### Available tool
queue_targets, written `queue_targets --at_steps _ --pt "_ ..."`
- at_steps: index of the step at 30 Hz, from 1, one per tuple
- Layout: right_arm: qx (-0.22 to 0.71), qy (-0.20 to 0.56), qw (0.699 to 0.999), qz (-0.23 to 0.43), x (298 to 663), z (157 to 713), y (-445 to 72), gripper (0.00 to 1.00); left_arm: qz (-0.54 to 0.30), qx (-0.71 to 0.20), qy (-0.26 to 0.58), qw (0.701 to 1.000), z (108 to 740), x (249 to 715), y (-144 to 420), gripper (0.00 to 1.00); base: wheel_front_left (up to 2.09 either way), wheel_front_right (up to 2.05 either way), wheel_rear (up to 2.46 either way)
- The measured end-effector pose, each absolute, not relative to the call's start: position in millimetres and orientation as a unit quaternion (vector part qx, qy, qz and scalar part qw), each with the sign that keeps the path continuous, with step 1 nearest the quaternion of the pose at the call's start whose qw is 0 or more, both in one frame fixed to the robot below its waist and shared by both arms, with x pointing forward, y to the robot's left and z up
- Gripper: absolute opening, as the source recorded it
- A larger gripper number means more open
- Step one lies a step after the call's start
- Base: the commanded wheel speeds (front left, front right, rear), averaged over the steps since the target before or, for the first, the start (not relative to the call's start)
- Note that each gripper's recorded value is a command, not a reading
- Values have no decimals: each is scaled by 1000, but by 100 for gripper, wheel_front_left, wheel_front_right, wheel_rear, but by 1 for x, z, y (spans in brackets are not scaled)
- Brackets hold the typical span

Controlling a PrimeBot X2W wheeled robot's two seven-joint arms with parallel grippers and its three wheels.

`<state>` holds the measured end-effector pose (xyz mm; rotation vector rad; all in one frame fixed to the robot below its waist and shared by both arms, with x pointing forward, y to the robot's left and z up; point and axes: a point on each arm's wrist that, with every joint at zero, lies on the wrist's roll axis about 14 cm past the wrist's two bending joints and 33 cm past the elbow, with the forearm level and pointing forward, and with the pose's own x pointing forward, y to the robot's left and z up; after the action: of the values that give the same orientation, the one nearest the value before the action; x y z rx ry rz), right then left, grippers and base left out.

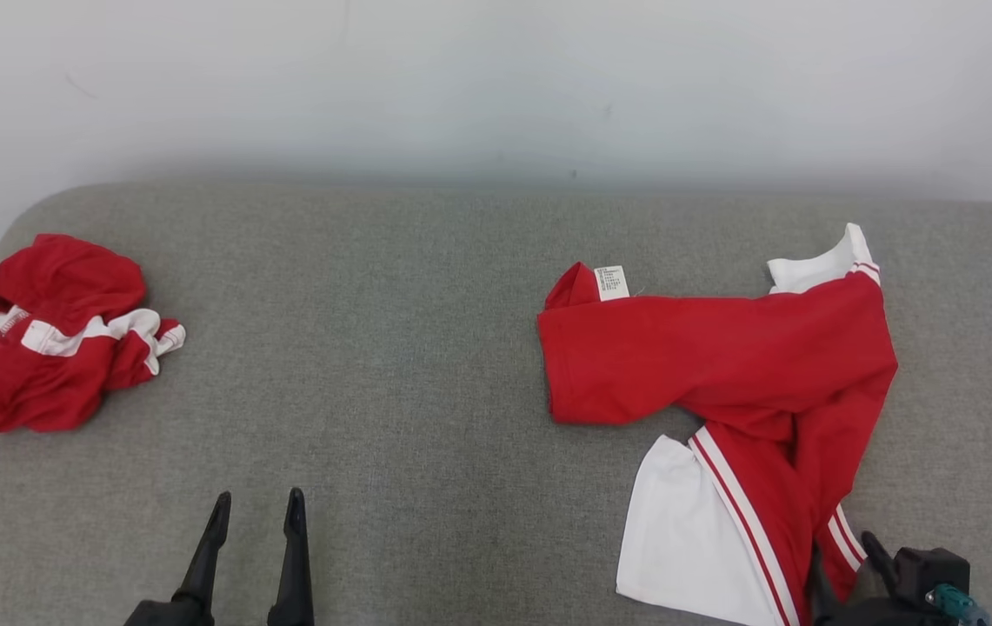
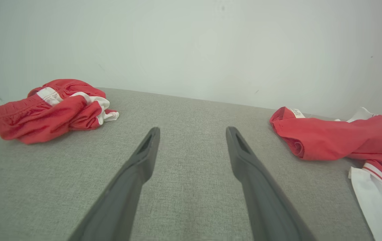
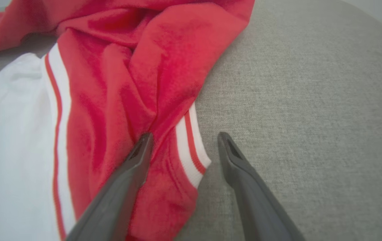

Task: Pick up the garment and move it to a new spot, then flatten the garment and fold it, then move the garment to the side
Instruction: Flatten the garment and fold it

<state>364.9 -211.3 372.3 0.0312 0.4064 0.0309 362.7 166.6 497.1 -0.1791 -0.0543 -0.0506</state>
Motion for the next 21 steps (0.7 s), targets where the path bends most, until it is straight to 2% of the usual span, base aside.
queue_targets --at_steps 1,2,3,4,9,17,21 --pt "16 209 978 16 363 370 -211 100 -23 -90 -26 995 496 360 168 100 0 0 0" --pt "18 214 977 16 361 368 -210 84 -22 -90 -27 995 497 360 169 100 0 0 0" --pt "20 215 976 17 360 368 -208 7 -21 -91 -29 995 498 359 169 100 0 0 0" --pt "22 215 976 18 360 368 -208 0 -21 -92 -29 995 498 359 169 100 0 0 0" --pt "25 204 979 6 360 375 -218 0 -22 -96 -24 995 495 357 167 100 0 0 0" --pt "-19 157 983 -91 361 413 -316 0 -30 -98 -23 994 495 361 161 100 0 0 0" --pt "-30 163 980 -111 359 419 -335 0 -33 -100 -22 994 494 363 159 100 0 0 0"
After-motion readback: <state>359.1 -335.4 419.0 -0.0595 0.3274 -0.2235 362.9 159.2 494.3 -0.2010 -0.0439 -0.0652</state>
